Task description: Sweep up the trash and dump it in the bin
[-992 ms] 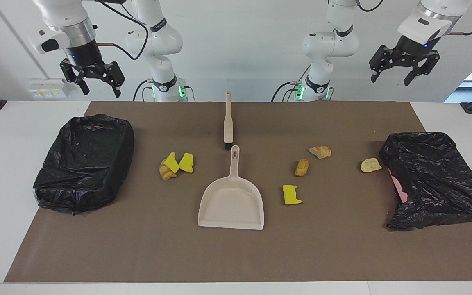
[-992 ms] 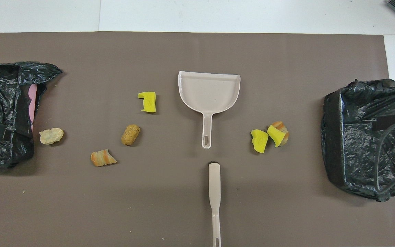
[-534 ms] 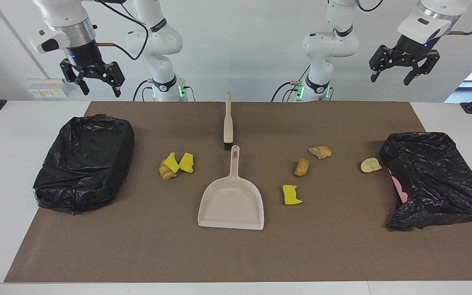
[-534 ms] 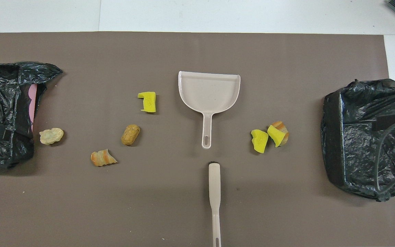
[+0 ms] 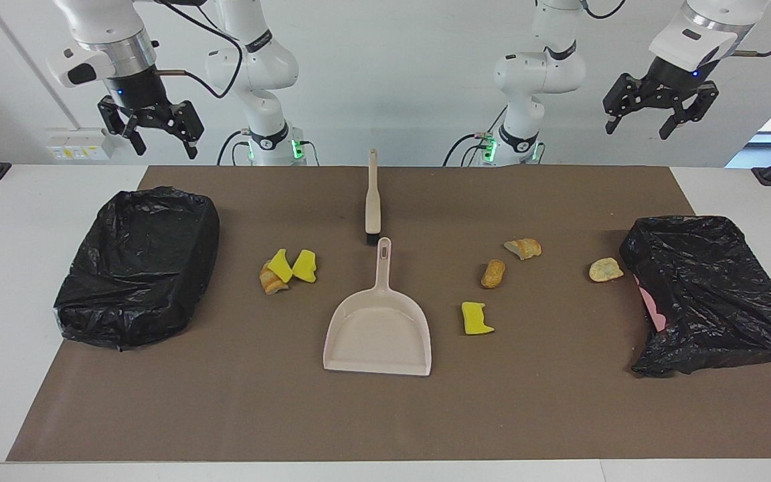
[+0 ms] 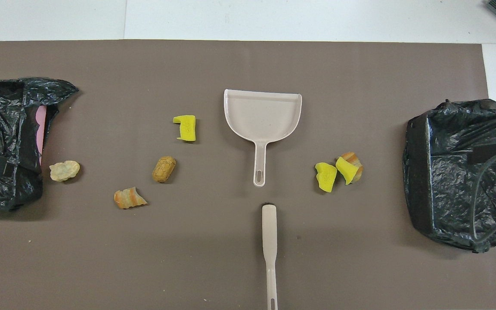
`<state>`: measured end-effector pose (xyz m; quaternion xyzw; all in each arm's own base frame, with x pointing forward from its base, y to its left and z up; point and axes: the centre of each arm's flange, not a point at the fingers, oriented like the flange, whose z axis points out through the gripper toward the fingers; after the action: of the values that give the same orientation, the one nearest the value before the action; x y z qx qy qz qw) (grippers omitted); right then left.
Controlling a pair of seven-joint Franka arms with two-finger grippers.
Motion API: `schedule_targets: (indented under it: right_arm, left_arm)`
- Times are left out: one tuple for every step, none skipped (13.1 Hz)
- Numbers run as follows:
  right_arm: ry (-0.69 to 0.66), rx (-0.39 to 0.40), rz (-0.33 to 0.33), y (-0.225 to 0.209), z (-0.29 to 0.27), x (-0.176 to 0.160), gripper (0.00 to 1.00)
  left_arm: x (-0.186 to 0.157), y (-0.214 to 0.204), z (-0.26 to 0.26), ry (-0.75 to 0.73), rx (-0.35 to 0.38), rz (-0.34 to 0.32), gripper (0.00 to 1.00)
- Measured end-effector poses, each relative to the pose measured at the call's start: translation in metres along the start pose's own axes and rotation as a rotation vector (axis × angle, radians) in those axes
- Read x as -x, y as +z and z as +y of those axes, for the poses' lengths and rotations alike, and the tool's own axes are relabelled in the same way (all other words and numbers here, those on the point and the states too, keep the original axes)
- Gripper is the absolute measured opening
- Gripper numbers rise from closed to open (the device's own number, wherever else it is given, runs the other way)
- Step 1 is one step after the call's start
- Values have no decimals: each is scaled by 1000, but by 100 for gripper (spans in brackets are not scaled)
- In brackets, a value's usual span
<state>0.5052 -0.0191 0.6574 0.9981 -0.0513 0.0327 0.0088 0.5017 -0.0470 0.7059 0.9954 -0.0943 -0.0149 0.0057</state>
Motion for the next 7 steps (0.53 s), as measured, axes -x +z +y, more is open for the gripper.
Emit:
schedule_targets:
  right_arm:
    - [0,0,0,0,0,0,100]
    - [0,0,0,0,0,0,100]
    - [0,0,0,0,0,0,100]
    - [0,0,0,0,0,0,100]
    - [0,0,0,0,0,0,100]
    - [0,0,0,0,0,0,100]
    - [0,0,0,0,0,0,100]
  left_arm:
    - [0,0,0,0,0,0,100]
    - [0,0,0,0,0,0,100]
    - [0,0,1,1,0,0,100]
    - [0,0,2,3,0,0,100]
    - [0,0,2,4,0,0,100]
    - [0,0,3,5,-1,1,100]
    - [-1,0,3,6,-1,5,100]
